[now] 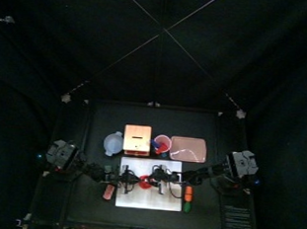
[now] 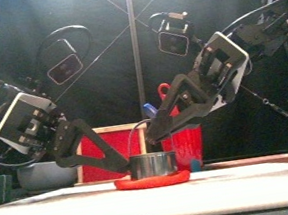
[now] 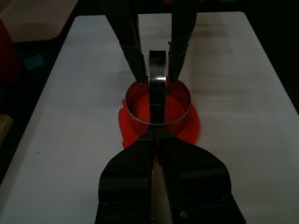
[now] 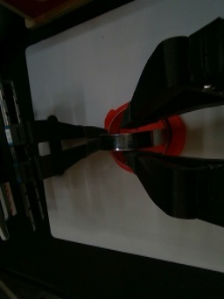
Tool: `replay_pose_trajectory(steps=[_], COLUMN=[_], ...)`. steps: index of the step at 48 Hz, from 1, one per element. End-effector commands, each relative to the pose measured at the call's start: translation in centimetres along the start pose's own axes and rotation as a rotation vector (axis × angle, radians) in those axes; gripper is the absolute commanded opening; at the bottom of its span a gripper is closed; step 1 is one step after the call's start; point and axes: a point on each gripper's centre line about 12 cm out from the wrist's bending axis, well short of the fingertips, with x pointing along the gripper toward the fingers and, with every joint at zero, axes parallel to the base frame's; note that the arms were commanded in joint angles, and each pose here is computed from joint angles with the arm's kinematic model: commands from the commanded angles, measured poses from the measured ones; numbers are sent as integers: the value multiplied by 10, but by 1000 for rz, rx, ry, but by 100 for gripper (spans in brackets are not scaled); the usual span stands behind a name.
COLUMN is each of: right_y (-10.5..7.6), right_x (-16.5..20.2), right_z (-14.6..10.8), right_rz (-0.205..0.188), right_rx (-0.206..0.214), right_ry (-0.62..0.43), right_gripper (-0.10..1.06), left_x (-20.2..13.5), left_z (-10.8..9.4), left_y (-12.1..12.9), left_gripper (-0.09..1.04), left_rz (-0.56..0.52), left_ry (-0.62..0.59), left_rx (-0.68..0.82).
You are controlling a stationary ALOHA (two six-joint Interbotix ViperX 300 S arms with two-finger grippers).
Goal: Get the cutter from the drawer then cut the dough then place the extra dough in the bowl
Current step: Cut the dough
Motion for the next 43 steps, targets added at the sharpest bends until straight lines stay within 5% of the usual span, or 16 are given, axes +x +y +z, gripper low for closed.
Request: replay_pose_trajectory(steps=[1,43], right_y=[2,5], right_x=[-4,-9], right_z=[19,38], right_rz=[7,26], right_rx=[3,-22], right_ry=[-55,-106], right_gripper=[61,48], left_x=[3,5], left_z=[6,3], left_y=[-1,-1], left_gripper=[49,49], left_rz=[3,5], left_ry=[-19,-12], left_rx=[-12,-10])
